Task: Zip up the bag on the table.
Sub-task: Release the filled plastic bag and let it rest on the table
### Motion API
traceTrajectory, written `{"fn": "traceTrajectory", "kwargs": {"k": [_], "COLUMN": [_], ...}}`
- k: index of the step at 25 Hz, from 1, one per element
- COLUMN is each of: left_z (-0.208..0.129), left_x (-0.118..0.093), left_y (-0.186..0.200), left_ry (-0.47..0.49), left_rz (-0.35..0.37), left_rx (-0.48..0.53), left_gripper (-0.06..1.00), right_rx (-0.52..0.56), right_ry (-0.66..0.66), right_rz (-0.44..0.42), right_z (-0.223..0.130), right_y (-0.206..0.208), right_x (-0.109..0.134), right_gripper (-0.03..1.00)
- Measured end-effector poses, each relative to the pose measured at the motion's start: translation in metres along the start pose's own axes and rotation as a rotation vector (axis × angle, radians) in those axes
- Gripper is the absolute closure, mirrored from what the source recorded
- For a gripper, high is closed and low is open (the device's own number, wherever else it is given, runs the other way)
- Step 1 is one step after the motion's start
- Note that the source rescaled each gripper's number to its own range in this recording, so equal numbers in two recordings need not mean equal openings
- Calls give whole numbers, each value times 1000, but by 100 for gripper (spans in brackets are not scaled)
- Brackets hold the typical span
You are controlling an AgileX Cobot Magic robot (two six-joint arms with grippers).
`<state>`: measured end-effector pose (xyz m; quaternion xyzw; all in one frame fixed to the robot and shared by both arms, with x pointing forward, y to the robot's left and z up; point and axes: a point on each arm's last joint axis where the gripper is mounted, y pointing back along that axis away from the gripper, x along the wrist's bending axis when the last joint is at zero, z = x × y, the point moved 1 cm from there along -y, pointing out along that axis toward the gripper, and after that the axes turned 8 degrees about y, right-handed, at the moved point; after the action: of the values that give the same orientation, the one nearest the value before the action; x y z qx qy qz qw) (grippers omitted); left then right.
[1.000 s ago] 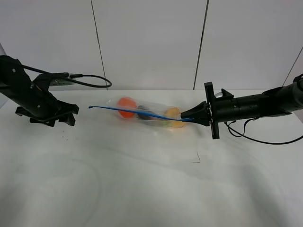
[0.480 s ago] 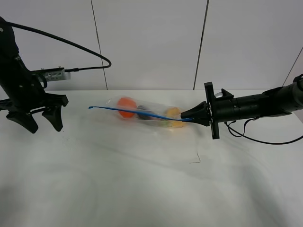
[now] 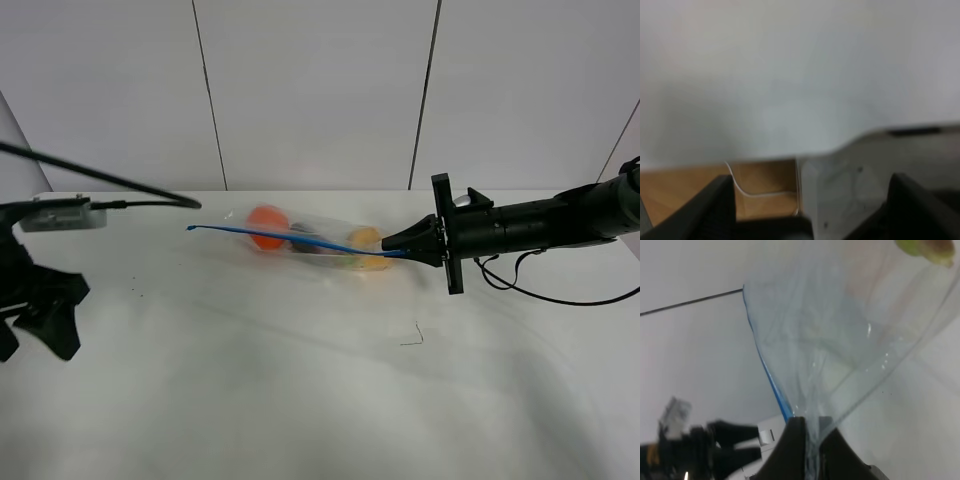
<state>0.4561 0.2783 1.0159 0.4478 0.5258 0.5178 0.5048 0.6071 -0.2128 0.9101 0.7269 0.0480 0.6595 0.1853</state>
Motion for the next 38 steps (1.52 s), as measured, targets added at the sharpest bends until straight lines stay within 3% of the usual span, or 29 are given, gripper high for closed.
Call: {"fn": "traceTrajectory", "kwargs": {"k": [5,10,17,38], "left_z": [-60,-98,-122,-178], "left_x": [11,19,23,31], "left_y": [-8,-10,5,37], "left_ry": [-8,-29,-48,-71], "left_rz": [-3,-14,-39,-107], "left_rx": [-20,-167,-393,-827], "left_gripper": [-6,-6,-6,-6], "right_rx": [0,0,0,0], "right_ry": [0,1,8,15], "right_rz": [0,0,0,0], "right_z": [0,0,0,0], "right_y": [0,0,0,0], "right_x": [0,0,0,0], "right_gripper": [97,97,97,97]}}
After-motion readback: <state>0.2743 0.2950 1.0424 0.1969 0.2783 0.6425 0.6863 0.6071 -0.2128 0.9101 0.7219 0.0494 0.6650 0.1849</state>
